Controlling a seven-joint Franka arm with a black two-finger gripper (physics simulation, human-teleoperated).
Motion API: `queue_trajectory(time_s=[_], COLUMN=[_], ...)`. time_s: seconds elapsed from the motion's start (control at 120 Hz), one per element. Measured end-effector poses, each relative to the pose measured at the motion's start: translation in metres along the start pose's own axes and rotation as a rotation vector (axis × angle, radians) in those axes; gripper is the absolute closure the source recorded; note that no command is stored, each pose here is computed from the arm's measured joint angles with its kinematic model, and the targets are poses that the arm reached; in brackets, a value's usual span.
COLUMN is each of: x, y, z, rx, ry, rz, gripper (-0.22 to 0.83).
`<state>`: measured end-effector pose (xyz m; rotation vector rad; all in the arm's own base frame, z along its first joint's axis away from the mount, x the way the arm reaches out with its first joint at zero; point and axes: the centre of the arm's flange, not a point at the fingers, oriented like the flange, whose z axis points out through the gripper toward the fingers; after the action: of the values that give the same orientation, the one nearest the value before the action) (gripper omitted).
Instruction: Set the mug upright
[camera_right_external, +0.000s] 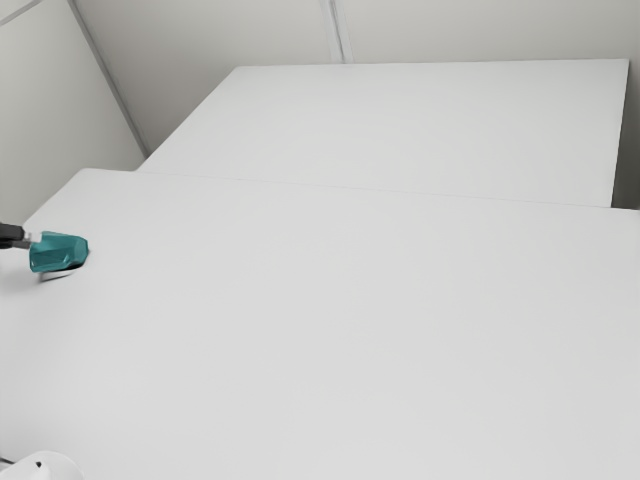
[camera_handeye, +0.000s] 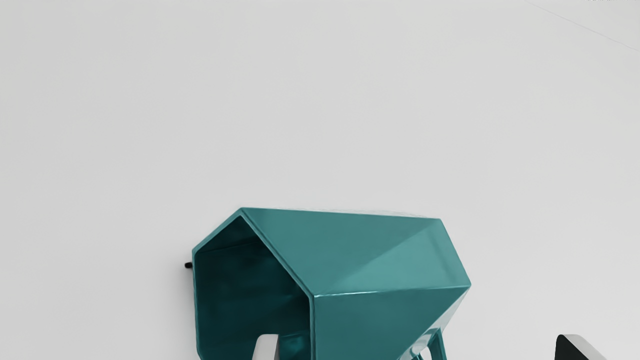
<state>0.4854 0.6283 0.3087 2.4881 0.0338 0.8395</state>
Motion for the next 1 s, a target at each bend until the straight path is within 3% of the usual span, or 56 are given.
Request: queue_trajectory(time_s=[0.533, 0.8, 1.0], x=[-0.007, -0.005, 0.004], y=[-0.007, 0.0, 0.011], z=[0.012, 0.029, 0.026], rx=[-0.019, -0.078, -0.114], ry=[0.042, 0.053, 0.068], rz=[0.024, 0.03, 0.045], gripper=[0.01, 0.53, 0.7])
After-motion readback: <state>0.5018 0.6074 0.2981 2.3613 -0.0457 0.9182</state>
